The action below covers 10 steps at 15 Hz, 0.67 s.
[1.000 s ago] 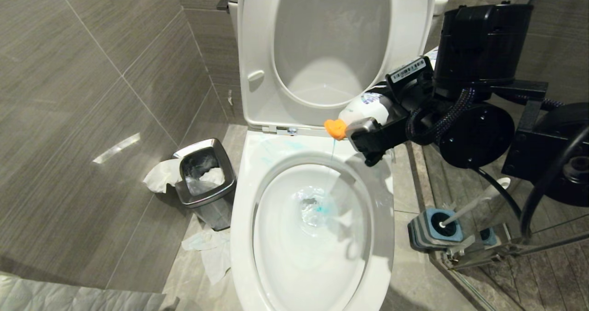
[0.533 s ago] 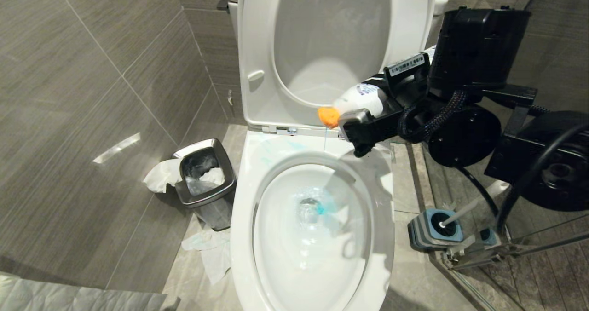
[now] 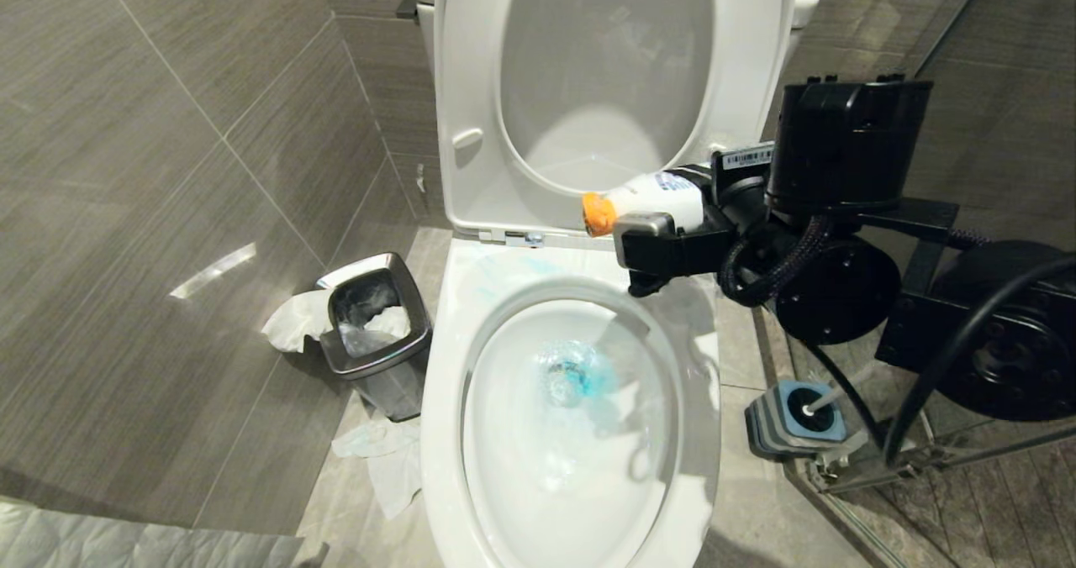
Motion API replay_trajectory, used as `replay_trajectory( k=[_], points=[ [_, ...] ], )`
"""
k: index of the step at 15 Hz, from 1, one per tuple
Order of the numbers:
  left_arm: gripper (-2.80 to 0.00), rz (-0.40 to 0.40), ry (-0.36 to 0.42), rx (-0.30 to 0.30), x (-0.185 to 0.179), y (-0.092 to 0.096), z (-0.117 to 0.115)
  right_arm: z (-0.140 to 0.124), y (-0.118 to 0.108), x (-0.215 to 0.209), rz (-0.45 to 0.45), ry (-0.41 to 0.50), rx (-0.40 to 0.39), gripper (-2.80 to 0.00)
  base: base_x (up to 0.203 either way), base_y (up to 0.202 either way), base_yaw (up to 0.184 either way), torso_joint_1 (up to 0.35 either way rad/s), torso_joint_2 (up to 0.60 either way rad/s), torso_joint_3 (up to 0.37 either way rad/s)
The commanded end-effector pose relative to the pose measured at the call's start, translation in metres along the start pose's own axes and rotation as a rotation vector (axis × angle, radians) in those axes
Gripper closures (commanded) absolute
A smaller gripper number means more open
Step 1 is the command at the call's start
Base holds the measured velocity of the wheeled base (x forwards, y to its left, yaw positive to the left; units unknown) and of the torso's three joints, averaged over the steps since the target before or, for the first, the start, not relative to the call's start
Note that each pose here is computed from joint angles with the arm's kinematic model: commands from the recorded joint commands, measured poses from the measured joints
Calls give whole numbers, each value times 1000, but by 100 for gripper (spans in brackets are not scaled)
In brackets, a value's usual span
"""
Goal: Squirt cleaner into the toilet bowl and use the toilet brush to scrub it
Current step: Pour in the cleaning agent
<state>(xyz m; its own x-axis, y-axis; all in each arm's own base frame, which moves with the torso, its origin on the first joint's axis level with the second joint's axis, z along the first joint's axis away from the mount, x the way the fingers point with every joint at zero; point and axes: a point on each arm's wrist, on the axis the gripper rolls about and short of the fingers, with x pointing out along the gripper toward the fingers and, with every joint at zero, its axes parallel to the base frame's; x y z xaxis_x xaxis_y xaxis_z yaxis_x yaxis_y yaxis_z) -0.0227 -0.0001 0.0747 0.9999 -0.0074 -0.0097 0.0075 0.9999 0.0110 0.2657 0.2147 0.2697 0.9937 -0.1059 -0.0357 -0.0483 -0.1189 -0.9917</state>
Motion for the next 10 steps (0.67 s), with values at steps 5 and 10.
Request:
replay_trajectory(
  k=[5,10],
  points=[
    [0,3,4,-8,0,0,-1,-8,16,-11,40,4,324,0,0,0,0,0,0,0],
    [0,2,3,-8,0,0,0,-11,20,-13,70,17,538,0,0,0,0,0,0,0]
  ],
)
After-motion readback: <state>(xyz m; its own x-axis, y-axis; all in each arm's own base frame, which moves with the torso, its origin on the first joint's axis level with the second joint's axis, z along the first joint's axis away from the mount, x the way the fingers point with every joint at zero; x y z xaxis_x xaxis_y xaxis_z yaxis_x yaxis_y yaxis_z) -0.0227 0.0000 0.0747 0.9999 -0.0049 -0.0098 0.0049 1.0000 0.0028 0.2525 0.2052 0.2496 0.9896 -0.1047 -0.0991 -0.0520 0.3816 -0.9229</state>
